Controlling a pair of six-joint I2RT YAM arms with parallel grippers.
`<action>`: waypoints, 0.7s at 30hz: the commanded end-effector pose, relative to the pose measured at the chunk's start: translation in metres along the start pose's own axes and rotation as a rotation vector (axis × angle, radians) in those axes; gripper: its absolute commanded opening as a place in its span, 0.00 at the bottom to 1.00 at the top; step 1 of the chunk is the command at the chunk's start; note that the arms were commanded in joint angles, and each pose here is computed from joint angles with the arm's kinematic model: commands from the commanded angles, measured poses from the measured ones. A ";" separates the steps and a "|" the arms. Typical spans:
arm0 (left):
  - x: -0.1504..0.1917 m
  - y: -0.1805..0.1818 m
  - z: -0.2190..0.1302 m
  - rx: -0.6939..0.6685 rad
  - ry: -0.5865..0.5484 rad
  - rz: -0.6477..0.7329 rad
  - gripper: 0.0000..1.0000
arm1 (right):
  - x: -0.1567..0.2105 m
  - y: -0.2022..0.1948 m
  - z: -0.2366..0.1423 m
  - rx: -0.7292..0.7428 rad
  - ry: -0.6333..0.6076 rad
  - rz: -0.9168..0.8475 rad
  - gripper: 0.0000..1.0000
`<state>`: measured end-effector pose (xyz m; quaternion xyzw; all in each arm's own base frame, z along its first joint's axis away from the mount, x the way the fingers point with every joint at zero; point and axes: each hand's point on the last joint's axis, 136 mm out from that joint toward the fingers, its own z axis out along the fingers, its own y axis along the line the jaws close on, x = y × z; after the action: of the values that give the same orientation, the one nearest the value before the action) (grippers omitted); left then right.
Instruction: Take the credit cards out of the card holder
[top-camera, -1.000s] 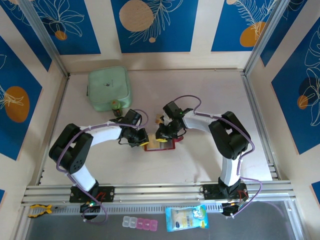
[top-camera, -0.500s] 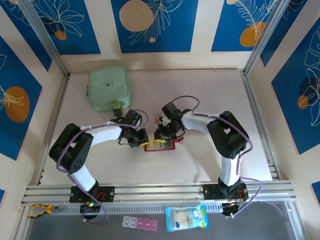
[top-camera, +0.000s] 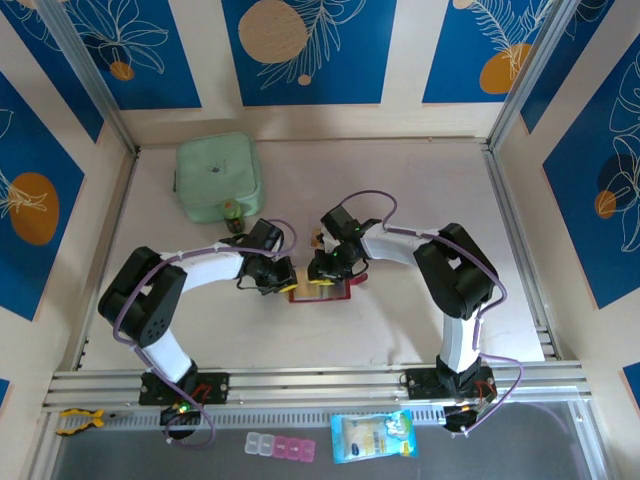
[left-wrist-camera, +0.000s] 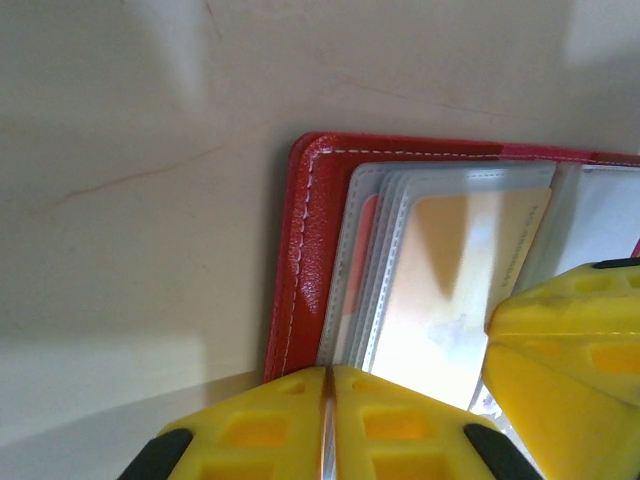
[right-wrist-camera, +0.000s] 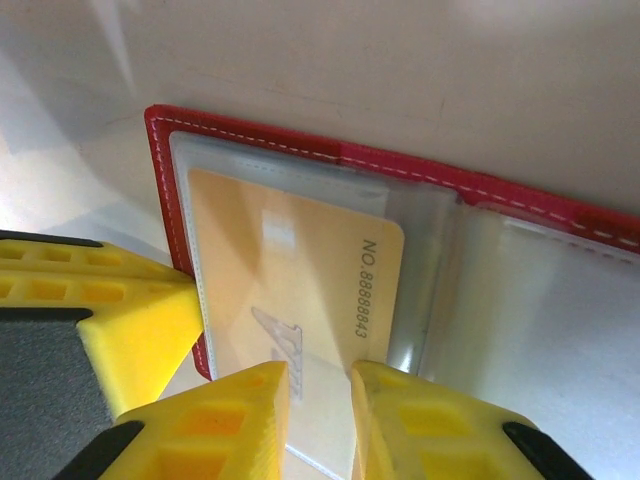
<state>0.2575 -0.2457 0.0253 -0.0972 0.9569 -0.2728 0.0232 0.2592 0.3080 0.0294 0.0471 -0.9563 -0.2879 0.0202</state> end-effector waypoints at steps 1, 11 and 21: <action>0.001 0.012 0.004 -0.034 0.010 -0.013 0.12 | 0.006 -0.010 -0.007 0.077 -0.002 -0.003 0.25; 0.000 0.011 0.003 -0.038 0.011 -0.008 0.12 | 0.006 -0.009 -0.013 0.087 -0.011 -0.009 0.25; 0.002 0.007 0.007 -0.021 0.036 -0.003 0.10 | 0.007 -0.008 -0.013 0.077 -0.013 -0.012 0.26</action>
<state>0.2563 -0.2451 0.0202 -0.0976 0.9580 -0.2691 0.0164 0.2577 0.2956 0.0295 0.0450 -0.9657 -0.2553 0.0122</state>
